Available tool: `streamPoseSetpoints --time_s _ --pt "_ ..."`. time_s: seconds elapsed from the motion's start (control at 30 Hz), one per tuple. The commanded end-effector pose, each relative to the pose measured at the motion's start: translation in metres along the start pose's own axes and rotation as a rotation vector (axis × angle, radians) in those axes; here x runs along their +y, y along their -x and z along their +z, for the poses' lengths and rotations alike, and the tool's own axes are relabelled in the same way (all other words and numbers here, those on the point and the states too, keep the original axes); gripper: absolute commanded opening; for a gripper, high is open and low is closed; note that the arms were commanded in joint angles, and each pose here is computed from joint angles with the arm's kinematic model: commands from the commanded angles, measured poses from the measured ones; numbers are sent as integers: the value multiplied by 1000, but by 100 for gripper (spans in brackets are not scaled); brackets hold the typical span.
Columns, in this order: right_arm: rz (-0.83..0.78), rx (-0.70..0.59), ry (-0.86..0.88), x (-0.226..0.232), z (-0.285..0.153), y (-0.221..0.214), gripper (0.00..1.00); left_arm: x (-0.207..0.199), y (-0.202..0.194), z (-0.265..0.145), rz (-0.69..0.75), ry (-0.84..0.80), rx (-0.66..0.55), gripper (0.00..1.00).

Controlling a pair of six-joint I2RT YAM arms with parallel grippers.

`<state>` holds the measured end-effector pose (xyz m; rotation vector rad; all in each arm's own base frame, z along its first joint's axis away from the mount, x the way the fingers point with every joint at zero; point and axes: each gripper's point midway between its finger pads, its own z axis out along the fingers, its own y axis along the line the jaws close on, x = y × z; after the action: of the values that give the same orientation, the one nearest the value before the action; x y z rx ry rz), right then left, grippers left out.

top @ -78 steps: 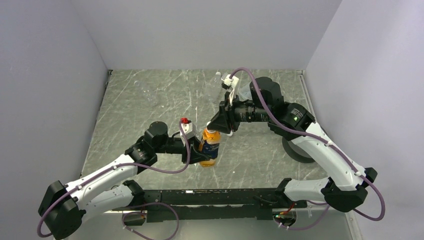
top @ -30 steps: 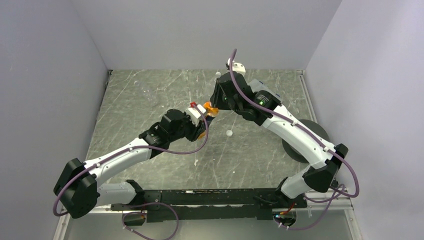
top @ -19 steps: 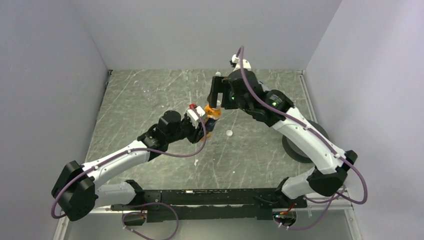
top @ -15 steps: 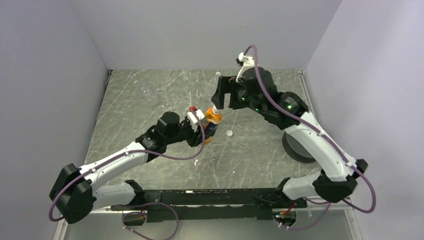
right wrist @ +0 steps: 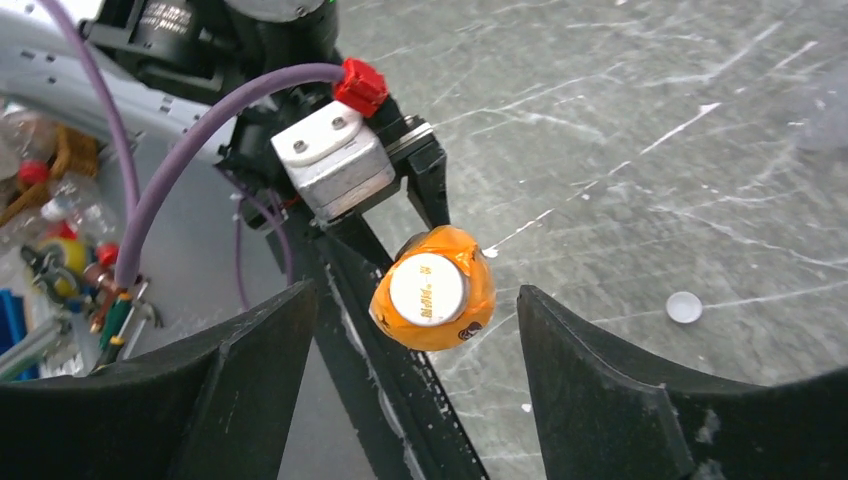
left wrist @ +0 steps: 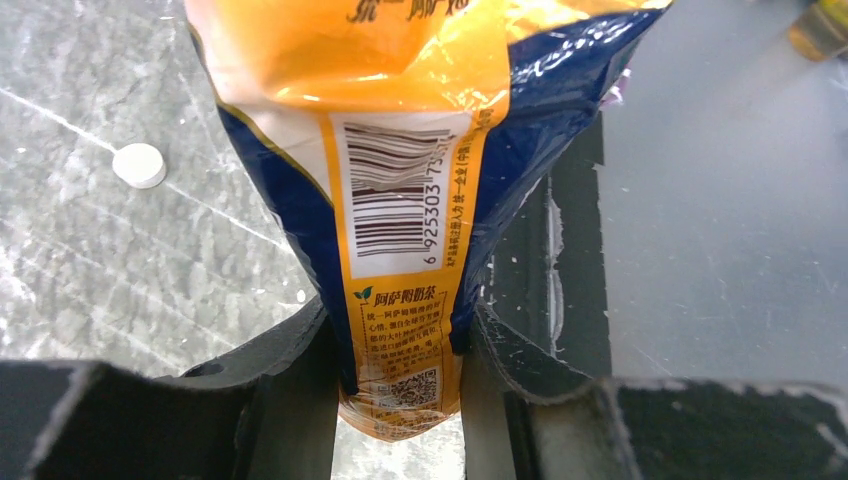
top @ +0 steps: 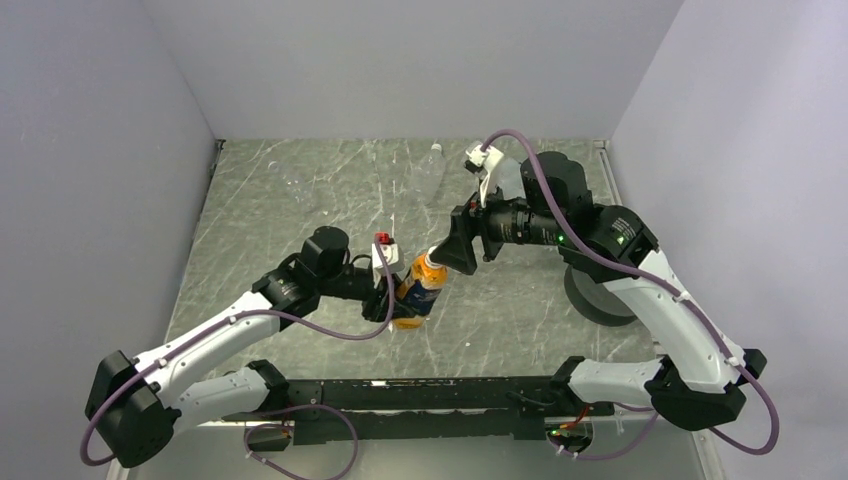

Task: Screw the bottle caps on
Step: Screw the bottle cap onto the plastic bottle.

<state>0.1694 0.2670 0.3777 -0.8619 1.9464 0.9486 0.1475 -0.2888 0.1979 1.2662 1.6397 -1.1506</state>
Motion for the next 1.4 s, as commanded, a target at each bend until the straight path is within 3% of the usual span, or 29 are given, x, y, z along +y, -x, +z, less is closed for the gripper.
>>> streamPoseSetpoints --time_s 0.0,0.1,0.47,1.17,1.37 --pt "-49 40 124 19 -1 -8 73 -22 21 -8 55 -104 -40 0" --pt "-51 55 157 23 2 -10 64 -23 21 -9 56 -103 -43 0" --pt "-38 81 178 23 10 -12 48 -23 22 -11 53 -92 -48 0" --pt "-25 122 146 15 16 -22 41 -19 22 -6 25 -87 -48 0" --pt "-21 130 129 12 16 -24 35 -17 24 -5 20 -84 -50 0"
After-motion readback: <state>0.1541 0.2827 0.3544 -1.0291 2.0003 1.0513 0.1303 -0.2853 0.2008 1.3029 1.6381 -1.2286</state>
